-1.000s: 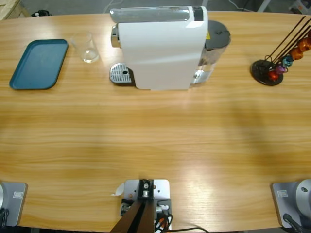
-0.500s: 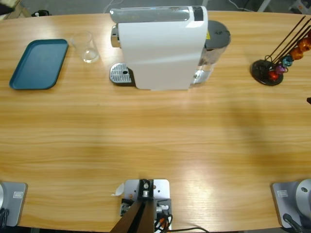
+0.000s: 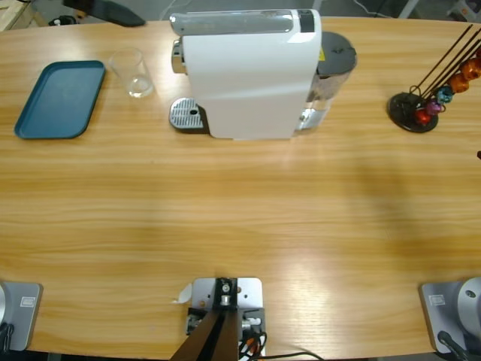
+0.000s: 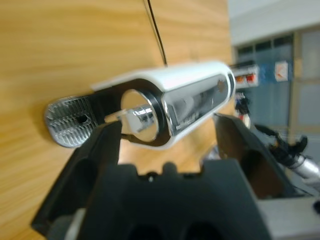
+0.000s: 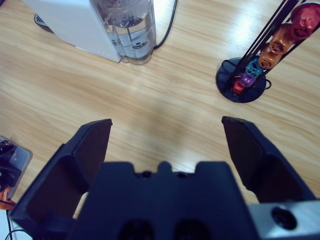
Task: Pour coffee
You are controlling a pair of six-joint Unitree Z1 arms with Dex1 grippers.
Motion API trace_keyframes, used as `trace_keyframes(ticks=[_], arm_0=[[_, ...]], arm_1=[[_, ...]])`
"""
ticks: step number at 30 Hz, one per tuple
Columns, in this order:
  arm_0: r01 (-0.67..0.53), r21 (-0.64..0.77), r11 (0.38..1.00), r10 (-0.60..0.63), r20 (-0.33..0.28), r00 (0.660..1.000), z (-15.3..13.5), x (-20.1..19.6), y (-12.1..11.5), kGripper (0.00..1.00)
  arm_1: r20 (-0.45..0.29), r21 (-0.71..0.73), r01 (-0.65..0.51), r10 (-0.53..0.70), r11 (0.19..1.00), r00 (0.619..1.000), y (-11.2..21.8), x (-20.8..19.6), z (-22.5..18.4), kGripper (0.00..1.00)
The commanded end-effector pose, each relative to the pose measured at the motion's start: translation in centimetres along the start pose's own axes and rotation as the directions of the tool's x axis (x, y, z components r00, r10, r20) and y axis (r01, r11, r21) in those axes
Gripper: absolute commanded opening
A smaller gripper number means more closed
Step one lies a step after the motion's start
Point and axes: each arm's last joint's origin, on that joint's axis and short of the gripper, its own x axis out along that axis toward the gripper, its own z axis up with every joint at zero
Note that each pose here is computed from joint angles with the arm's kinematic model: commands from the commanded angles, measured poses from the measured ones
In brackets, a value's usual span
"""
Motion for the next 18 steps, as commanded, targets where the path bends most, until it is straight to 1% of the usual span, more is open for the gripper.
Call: trace_keyframes(ticks=[1, 3, 5, 6, 7, 8, 9, 11, 12, 14, 15, 18], arm_0=[[0.083, -0.051, 0.995, -0.089, -0.133, 0.987, 1.56, 4.85, 1.64, 0.720], [0.088, -0.041, 0.995, -0.093, -0.127, 0.988, 1.72, 4.75, 1.33, 0.713], [0.087, -0.035, 0.996, -0.091, -0.122, 0.988, 1.73, 4.61, 1.21, 0.665], [0.088, -0.030, 0.996, -0.091, -0.122, 0.988, 1.71, 4.58, 1.20, 0.571], [0.089, -0.025, 0.996, -0.091, -0.122, 0.988, 1.69, 4.59, 1.21, 0.521], [0.090, -0.021, 0.996, -0.092, -0.126, 0.988, 1.66, 4.71, 1.22, 0.491], [0.089, -0.022, 0.996, -0.091, -0.129, 0.988, 1.61, 4.82, 1.25, 0.434], [0.086, -0.022, 0.996, -0.088, -0.133, 0.987, 1.52, 4.98, 1.33, 0.423], [0.086, -0.021, 0.996, -0.088, -0.133, 0.987, 1.51, 4.99, 1.34, 0.375], [0.087, -0.012, 0.996, -0.088, -0.134, 0.987, 1.43, 5.00, 1.29, 0.053], [0.088, -0.010, 0.996, -0.089, -0.135, 0.987, 1.40, 5.02, 1.25, 0.020], [0.085, -0.011, 0.996, -0.086, -0.142, 0.986, 1.16, 5.19, 1.25, 0.000]], arm_1=[[-0.038, -0.015, 0.009, -0.010, 1.000, 0.999, -0.05, 0.52, -0.75, 1.000], [-0.037, -0.016, 0.010, -0.010, 1.000, 0.999, -0.05, 0.49, -0.77, 1.000], [-0.035, -0.015, 0.009, -0.010, 1.000, 0.999, -0.05, 0.45, -0.79, 1.000], [-0.033, -0.015, 0.009, -0.009, 1.000, 0.999, -0.05, 0.41, -0.83, 1.000], [-0.031, -0.015, 0.010, -0.010, 1.000, 0.999, -0.05, 0.37, -0.89, 1.000], [-0.029, -0.016, 0.010, -0.010, 1.000, 1.000, -0.05, 0.32, -0.92, 1.000], [-0.026, -0.016, 0.009, -0.009, 1.000, 1.000, -0.05, 0.27, -0.94, 1.000], [-0.025, -0.015, 0.009, -0.009, 1.000, 1.000, -0.04, 0.25, -0.95, 1.000], [-0.025, -0.015, 0.009, -0.009, 1.000, 1.000, -0.04, 0.27, -0.94, 1.000], [-0.025, -0.015, 0.008, -0.009, 1.000, 1.000, -0.04, 0.27, -0.93, 1.000], [-0.025, -0.015, 0.008, -0.009, 1.000, 1.000, -0.04, 0.29, -0.92, 1.000], [-0.029, -0.015, 0.008, -0.009, 1.000, 1.000, -0.04, 0.37, -0.87, 1.000]])
